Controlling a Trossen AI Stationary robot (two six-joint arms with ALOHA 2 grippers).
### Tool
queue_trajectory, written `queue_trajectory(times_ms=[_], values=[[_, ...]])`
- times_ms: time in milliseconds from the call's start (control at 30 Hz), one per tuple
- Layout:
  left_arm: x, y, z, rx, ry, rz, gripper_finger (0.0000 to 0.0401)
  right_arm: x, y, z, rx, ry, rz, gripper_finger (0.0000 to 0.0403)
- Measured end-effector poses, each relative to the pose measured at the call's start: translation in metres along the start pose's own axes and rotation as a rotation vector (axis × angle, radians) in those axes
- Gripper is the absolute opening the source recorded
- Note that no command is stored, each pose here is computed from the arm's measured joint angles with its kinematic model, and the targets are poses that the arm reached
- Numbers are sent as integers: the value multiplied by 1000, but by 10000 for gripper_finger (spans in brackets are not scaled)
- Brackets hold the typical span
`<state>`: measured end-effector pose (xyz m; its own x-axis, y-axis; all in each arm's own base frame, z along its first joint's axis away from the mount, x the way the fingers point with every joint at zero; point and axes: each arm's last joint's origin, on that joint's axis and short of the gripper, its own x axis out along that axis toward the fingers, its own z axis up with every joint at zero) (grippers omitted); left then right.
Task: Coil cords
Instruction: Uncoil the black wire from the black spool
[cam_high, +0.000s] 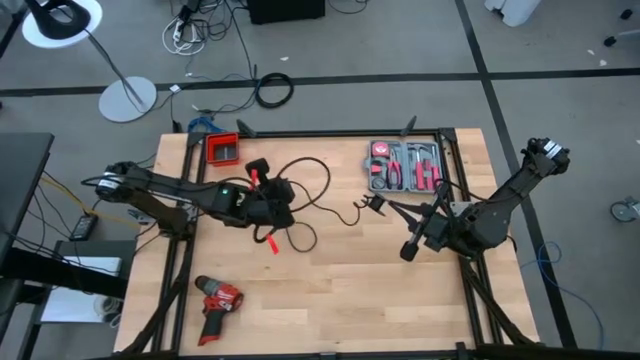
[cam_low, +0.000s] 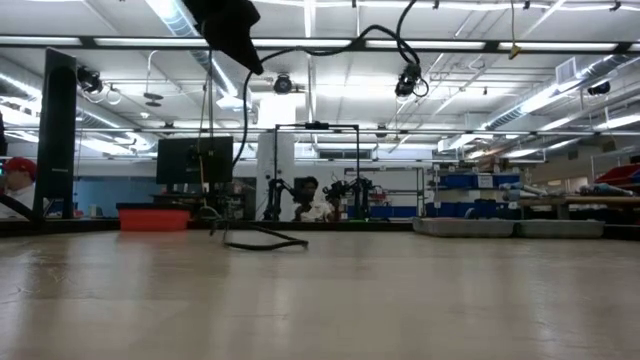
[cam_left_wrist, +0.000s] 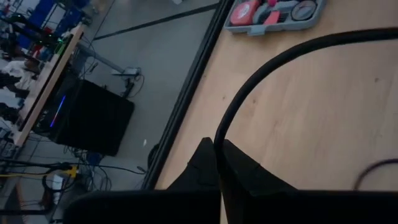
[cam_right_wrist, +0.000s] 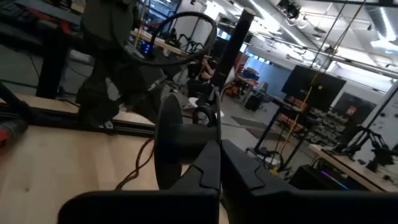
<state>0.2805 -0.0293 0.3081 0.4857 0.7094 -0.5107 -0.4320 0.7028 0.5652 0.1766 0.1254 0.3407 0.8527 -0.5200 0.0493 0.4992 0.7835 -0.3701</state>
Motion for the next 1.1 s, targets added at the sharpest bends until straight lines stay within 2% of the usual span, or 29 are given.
queue_trajectory(times_ms=[367, 600, 733, 967, 1100], values=[[-3, 3, 0, -28, -5, -7, 0, -1, 1, 0, 17, -4, 9, 0], [-4, 9, -7, 35, 36, 72, 0, -12, 6, 1, 62, -20, 72, 0], [-4, 8, -7, 29, 32, 73, 0, -15, 12, -2, 50, -8, 68, 0], [-4, 7, -6, -8, 33, 34, 0, -13, 14, -2, 51, -1, 50, 0], [-3, 4, -2, -77, 6, -16, 0, -8, 8, 4, 141, -19, 23, 0]])
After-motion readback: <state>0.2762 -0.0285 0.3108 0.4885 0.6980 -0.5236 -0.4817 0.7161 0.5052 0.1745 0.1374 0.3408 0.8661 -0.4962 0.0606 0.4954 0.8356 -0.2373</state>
